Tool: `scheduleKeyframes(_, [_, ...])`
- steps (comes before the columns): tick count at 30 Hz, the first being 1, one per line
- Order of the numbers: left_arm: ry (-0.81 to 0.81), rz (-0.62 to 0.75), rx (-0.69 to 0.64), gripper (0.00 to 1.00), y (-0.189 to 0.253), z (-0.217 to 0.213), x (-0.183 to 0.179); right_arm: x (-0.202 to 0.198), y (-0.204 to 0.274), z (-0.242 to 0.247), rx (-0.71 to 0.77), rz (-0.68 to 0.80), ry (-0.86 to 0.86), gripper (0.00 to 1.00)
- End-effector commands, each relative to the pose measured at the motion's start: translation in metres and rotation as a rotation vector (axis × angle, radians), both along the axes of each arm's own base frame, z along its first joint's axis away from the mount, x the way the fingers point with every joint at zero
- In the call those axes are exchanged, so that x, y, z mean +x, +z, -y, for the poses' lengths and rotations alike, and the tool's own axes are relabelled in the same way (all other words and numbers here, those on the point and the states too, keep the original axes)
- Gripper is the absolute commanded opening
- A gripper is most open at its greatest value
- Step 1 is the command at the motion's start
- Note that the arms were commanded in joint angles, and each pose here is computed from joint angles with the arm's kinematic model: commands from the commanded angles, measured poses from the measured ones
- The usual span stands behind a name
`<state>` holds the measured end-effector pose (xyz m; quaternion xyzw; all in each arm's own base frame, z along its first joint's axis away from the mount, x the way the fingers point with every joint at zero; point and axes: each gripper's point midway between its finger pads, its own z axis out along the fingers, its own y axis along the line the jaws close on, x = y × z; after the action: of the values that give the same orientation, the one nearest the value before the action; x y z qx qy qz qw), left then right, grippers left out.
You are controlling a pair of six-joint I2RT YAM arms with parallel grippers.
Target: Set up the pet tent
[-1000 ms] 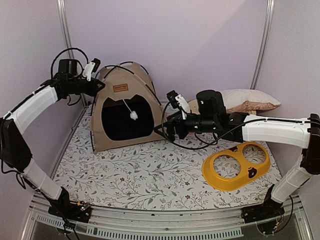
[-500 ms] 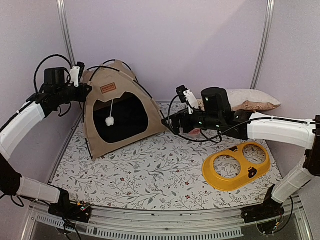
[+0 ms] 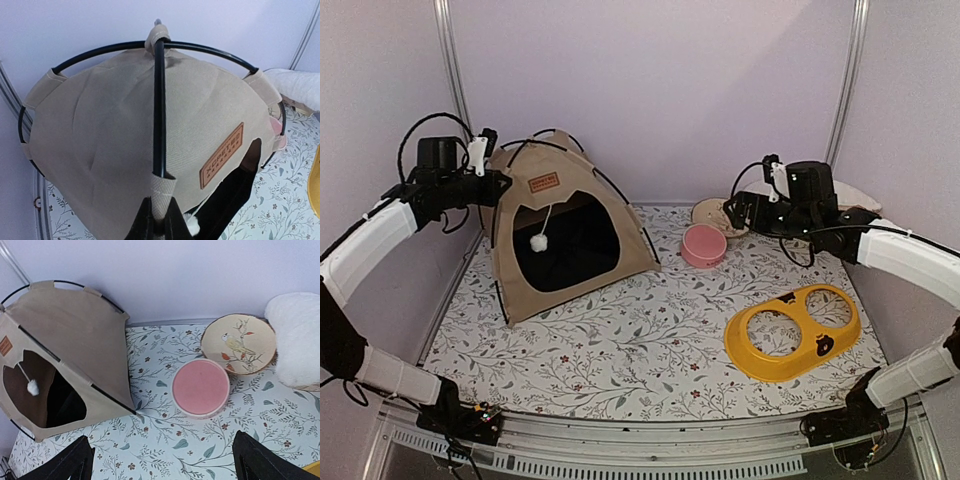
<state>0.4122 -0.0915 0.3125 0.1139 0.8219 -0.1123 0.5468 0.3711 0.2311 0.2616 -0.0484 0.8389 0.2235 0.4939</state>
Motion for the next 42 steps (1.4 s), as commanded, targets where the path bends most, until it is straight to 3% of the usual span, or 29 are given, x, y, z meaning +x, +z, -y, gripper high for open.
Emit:
scheduleKeyframes(1, [-0.096,-0.023,0.0,0.0,0.007,0.016,-0.006,0.009,0.02,0.066,0.037,0.009,-0.212,0.99])
scheduleKeyframes(11, [-0.148,-0.069,-0.01,0.03,-0.001,0.024,-0.022,0.066,0.026,0.206,0.111,-0.016,-0.507,0.99])
scheduleKeyframes(12, [-0.147,-0.07,-0.014,0.09,0.0,0.024,-0.024,0.073,0.022,0.218,0.122,-0.026,-0.524,0.99])
scheduleKeyframes(13, [-0.145,-0.07,-0.019,0.23,0.001,0.024,-0.025,0.078,0.02,0.229,0.144,-0.031,-0.536,0.99])
scheduleKeyframes(17, [-0.069,-0.04,-0.029,0.55,0.013,0.012,-0.027,0.1,0.002,0.267,0.198,-0.053,-0.597,0.99])
scheduleKeyframes(26, [0.052,0.15,-0.056,0.83,0.089,-0.011,-0.049,0.153,-0.009,0.308,0.322,-0.061,-0.629,0.99])
scheduleKeyframes(35, [-0.045,0.272,-0.132,0.84,0.144,0.003,-0.096,0.191,-0.045,0.329,0.387,-0.163,-0.67,1.0])
scheduleKeyframes(42, [-0.098,0.266,-0.181,0.84,0.145,0.02,-0.111,0.174,-0.017,0.33,0.294,-0.103,-0.693,0.99])
